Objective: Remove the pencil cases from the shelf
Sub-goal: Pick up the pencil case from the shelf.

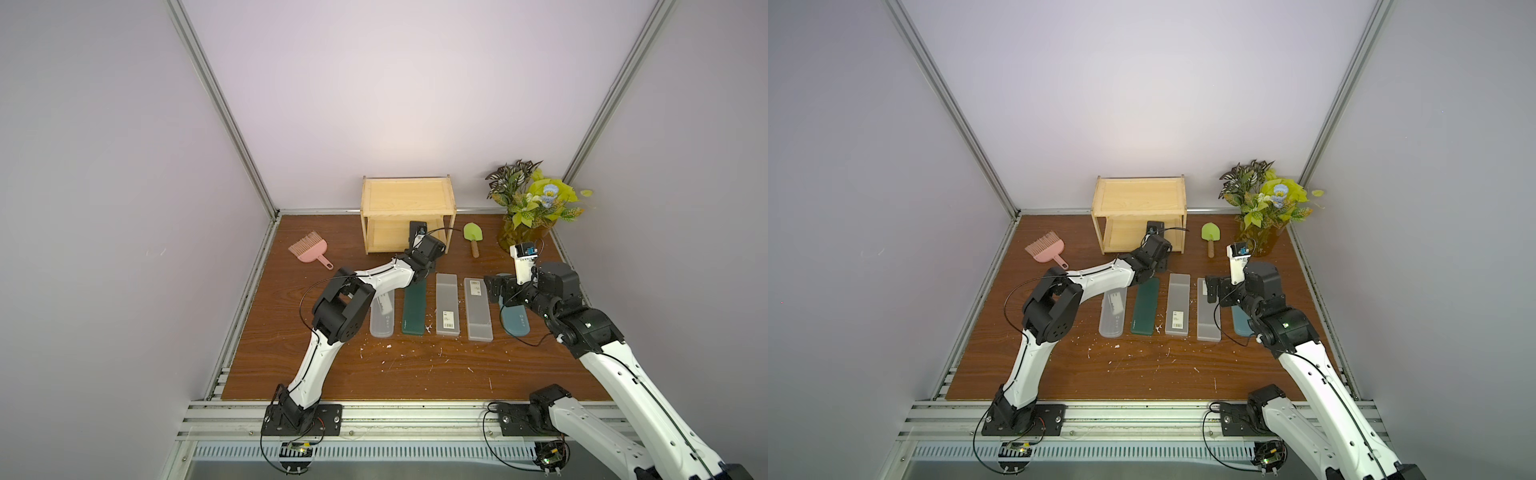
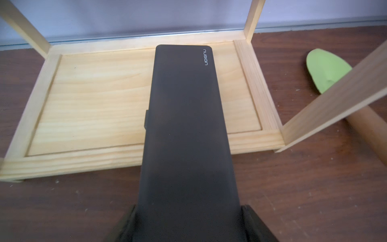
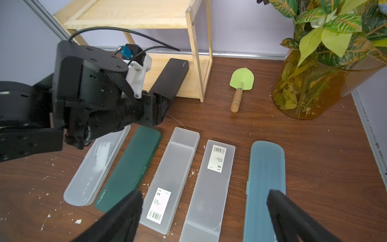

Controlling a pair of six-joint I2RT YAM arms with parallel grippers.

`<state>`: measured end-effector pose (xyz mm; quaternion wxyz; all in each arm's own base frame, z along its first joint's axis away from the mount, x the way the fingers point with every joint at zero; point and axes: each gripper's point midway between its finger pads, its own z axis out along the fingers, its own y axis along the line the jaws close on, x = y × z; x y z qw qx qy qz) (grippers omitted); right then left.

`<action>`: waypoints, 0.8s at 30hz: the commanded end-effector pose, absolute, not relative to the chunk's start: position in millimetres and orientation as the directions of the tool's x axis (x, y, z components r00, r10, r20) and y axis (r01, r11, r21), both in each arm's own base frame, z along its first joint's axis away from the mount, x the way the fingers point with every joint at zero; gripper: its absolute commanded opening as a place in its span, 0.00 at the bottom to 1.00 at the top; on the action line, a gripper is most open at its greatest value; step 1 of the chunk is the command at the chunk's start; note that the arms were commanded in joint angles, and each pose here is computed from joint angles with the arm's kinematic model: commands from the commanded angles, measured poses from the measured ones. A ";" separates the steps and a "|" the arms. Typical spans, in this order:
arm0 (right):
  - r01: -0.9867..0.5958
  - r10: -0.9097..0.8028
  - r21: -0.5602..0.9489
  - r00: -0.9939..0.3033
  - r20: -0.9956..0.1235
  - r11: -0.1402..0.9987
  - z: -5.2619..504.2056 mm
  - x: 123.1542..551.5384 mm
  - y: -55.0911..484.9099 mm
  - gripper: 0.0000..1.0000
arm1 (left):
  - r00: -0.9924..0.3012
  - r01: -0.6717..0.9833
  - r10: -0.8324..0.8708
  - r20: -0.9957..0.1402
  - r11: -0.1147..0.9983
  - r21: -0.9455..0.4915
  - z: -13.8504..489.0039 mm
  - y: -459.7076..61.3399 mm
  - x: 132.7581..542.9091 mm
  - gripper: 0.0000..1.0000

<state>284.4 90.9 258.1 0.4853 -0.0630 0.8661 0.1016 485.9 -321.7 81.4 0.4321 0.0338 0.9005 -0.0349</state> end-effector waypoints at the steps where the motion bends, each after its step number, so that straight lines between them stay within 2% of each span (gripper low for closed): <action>1: -0.215 0.009 0.125 -0.471 -0.882 0.969 278.3 288.0 92.0 1.00 | -0.625 0.027 -0.001 -0.781 0.999 -0.023 87.6 -290.6 482.2 0.62; 11: -0.222 0.020 0.140 -0.469 -0.883 0.965 281.4 287.5 94.0 0.99 | -0.665 -0.023 -0.016 -0.747 1.000 -0.001 67.5 -245.5 473.0 0.64; 24: -0.224 0.024 0.146 -0.472 -0.881 0.964 280.7 288.3 95.4 0.99 | -0.645 0.008 -0.020 -0.764 0.999 -0.034 107.0 -229.5 444.9 0.61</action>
